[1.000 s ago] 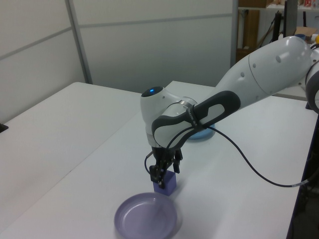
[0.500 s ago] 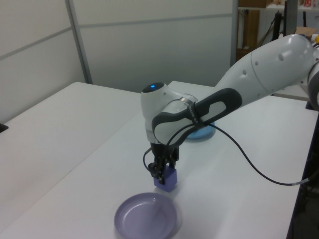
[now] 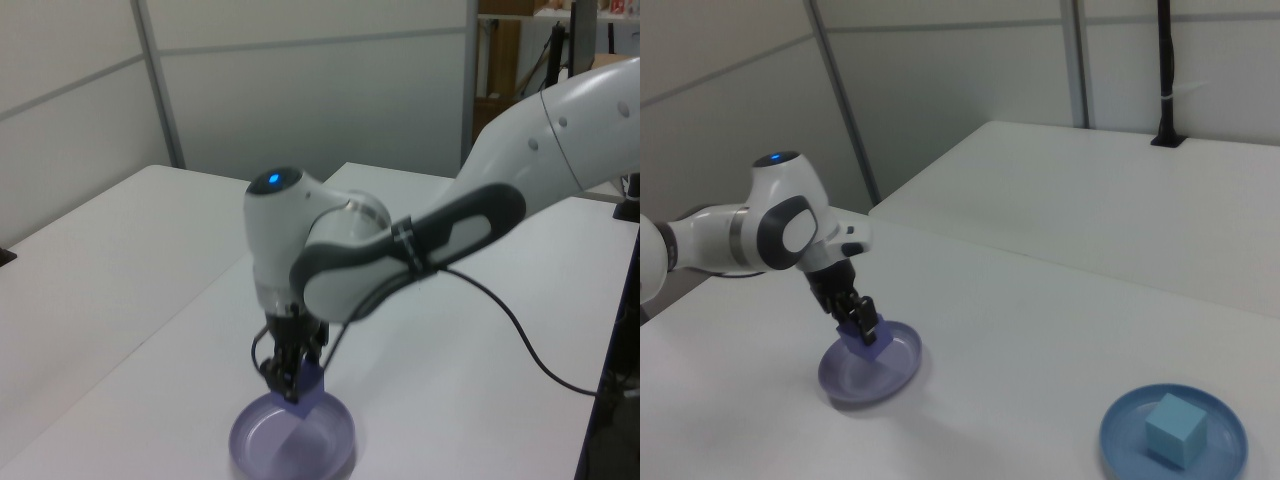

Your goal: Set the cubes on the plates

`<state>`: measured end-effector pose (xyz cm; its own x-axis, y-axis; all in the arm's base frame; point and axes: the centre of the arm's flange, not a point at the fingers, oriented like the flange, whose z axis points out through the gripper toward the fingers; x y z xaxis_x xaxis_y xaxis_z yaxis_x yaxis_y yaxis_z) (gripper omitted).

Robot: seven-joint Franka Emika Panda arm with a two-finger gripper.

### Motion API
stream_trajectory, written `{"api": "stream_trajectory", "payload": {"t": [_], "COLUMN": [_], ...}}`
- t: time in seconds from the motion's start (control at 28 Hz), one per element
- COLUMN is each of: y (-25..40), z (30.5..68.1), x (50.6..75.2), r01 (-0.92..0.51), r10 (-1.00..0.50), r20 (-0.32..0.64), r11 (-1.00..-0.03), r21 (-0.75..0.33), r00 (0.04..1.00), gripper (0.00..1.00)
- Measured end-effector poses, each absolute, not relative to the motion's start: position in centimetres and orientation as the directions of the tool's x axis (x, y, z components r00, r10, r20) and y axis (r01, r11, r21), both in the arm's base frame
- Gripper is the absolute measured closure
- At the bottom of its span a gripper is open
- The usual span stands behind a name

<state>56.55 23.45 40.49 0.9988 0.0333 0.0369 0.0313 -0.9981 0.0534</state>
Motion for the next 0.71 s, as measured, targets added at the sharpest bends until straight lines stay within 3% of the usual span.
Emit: {"api": "stream_trajectory", "payload": {"t": [0.32,0.54,0.61,0.71], "y": [24.6,24.4,24.4,24.3], "z": [37.2,37.8,38.3,39.4], "x": [56.5,56.7,56.7,56.7], "r01": [0.017,0.011,0.011,0.007], "r10": [0.018,0.013,0.013,0.011], "r20": [0.005,0.016,0.023,0.041], "r11": [-0.994,-0.995,-0.995,-0.996], "r21": [0.106,0.102,0.099,0.091], "r00": [1.0,1.0,1.0,0.999], "gripper": [0.37,0.15,0.03,0.0]}}
